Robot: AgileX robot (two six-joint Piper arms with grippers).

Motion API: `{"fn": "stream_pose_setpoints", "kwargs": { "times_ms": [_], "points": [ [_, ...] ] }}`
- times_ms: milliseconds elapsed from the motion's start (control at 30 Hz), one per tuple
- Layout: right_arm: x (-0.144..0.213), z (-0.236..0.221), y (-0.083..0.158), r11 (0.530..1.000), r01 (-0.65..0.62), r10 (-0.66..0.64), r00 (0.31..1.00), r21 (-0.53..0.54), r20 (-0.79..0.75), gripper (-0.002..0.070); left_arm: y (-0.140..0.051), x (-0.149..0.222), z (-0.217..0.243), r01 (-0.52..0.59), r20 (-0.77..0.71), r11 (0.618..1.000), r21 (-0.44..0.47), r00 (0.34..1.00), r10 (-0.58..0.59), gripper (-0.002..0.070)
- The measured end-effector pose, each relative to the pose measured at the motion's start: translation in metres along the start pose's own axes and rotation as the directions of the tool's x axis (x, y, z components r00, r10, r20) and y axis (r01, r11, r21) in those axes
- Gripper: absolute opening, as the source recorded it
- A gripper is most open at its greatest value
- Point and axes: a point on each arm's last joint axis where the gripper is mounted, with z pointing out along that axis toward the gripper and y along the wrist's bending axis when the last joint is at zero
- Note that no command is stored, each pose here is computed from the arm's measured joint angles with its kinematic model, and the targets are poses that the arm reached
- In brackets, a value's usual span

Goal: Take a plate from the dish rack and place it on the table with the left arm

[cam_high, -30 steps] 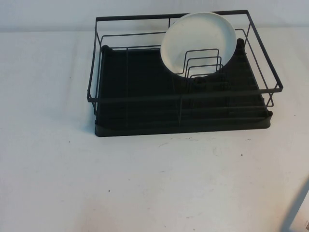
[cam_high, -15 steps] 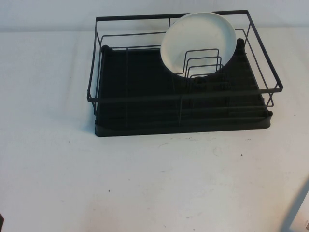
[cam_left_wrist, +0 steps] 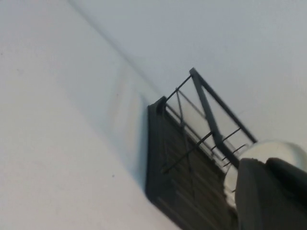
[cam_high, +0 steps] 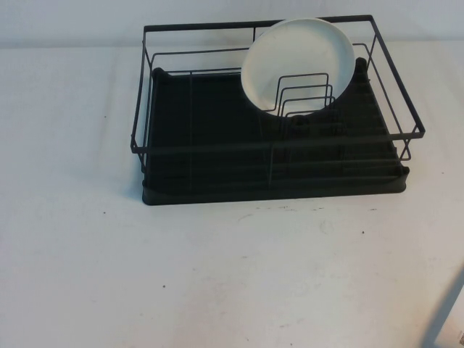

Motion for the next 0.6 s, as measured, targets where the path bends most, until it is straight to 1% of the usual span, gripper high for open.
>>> {"fn": "stream_pose_setpoints", "kwargs": {
  "times_ms": [100,133,233,333,367,400,467,533,567,600],
  "points": [
    [0.0,0.0,0.0,1.0,0.0,0.0,1.0,0.0,0.0,-0.002,-0.001,-0.006,0.0,0.139,0.059,0.99,0.025,0.988,-0.141,-0.0004],
    [0.0,0.0,0.0,1.0,0.0,0.0,1.0,0.0,0.0,-0.002,-0.002,-0.008,0.0,0.169,0.078,0.985,0.033,0.982,-0.171,-0.0004],
    [0.0,0.0,0.0,1.0,0.0,0.0,1.0,0.0,0.0,-0.002,-0.002,-0.011,-0.001,0.2,0.112,0.979,0.045,0.973,-0.204,-0.0004],
    [0.0,0.0,0.0,1.0,0.0,0.0,1.0,0.0,0.0,-0.002,-0.002,-0.007,0.0,0.191,0.076,0.981,0.034,0.978,-0.193,-0.0004],
    [0.0,0.0,0.0,1.0,0.0,0.0,1.0,0.0,0.0,-0.002,-0.003,-0.005,0.0,0.161,0.043,0.987,0.027,0.986,-0.162,-0.0004],
    [0.0,0.0,0.0,1.0,0.0,0.0,1.0,0.0,0.0,-0.002,-0.006,-0.004,-0.001,0.107,-0.011,0.994,0.023,0.994,-0.107,-0.0004],
    [0.0,0.0,0.0,1.0,0.0,0.0,1.0,0.0,0.0,-0.002,-0.019,-0.007,-0.003,-0.019,-0.135,0.999,0.03,0.991,0.022,-0.0004],
    [0.0,0.0,0.0,1.0,0.0,0.0,1.0,0.0,0.0,-0.002,-0.039,-0.022,-0.003,-0.171,-0.242,0.984,0.051,0.954,0.179,-0.0004],
    [0.0,0.0,0.0,1.0,0.0,0.0,1.0,0.0,0.0,-0.002,-0.047,-0.029,-0.002,-0.235,-0.286,0.97,0.063,0.927,0.243,-0.0004],
    [0.0,0.0,0.0,1.0,0.0,0.0,1.0,0.0,0.0,-0.002,-0.058,-0.039,0.001,-0.305,-0.338,0.949,0.086,0.887,0.315,-0.0004]
  ]
}}
